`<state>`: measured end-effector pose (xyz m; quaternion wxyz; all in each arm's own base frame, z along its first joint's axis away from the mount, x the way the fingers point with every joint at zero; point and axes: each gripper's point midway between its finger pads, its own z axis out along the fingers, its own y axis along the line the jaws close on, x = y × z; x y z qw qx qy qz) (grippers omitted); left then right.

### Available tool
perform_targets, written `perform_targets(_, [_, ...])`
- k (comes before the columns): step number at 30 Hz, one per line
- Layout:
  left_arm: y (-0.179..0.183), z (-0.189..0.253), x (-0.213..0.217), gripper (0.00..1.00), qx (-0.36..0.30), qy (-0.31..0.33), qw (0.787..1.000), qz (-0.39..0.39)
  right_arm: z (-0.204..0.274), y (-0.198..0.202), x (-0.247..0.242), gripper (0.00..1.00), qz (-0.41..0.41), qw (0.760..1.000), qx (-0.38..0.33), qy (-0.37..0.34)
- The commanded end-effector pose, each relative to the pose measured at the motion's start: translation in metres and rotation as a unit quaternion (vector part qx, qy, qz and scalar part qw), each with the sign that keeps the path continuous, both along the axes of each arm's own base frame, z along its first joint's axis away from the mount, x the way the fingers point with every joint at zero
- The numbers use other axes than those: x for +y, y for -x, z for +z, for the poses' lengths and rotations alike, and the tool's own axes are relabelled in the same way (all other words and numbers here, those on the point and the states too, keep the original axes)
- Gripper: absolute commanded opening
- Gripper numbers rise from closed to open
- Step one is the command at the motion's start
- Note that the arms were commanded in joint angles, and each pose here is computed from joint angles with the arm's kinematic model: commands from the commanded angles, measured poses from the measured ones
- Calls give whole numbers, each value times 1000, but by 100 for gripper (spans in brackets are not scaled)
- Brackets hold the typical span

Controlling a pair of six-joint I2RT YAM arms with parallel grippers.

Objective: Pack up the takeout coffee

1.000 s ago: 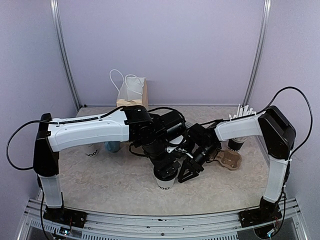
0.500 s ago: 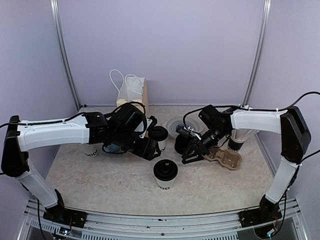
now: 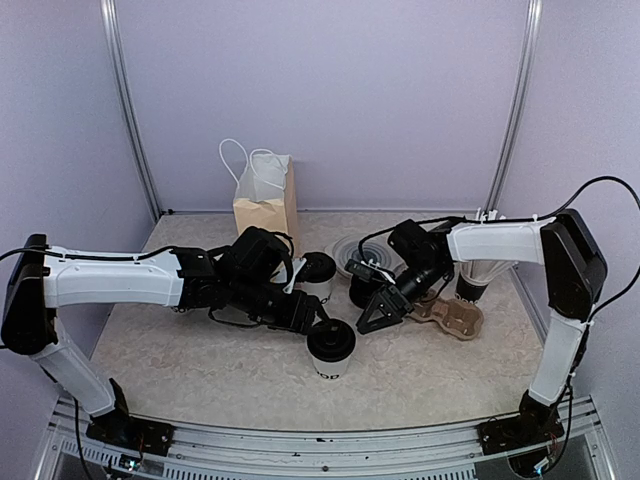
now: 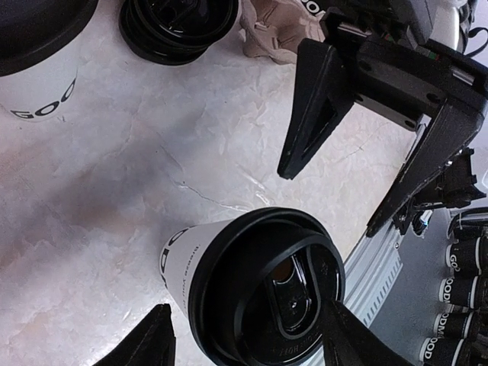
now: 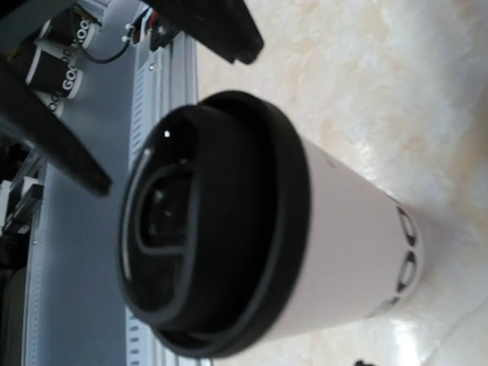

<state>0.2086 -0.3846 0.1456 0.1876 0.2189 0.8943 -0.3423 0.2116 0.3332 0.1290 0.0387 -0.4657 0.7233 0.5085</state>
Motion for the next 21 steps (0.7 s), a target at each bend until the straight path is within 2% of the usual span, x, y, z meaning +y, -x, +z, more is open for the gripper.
perform_targets(1, [3, -1, -3, 64, 13, 14, 1000, -3, 4, 6, 9, 60, 15, 1000, 23, -12])
perform_targets(10, [5, -35, 12, 59, 33, -29, 999, 10, -10, 6, 19, 51, 23, 998, 63, -9])
perform_targets(16, [9, -50, 17, 56, 45, -38, 998, 8, -22, 7, 23, 50, 28, 996, 79, 1])
perform_targets(21, [12, -69, 25, 52, 60, -52, 997, 9, -46, 4, 19, 48, 12, 996, 81, 47])
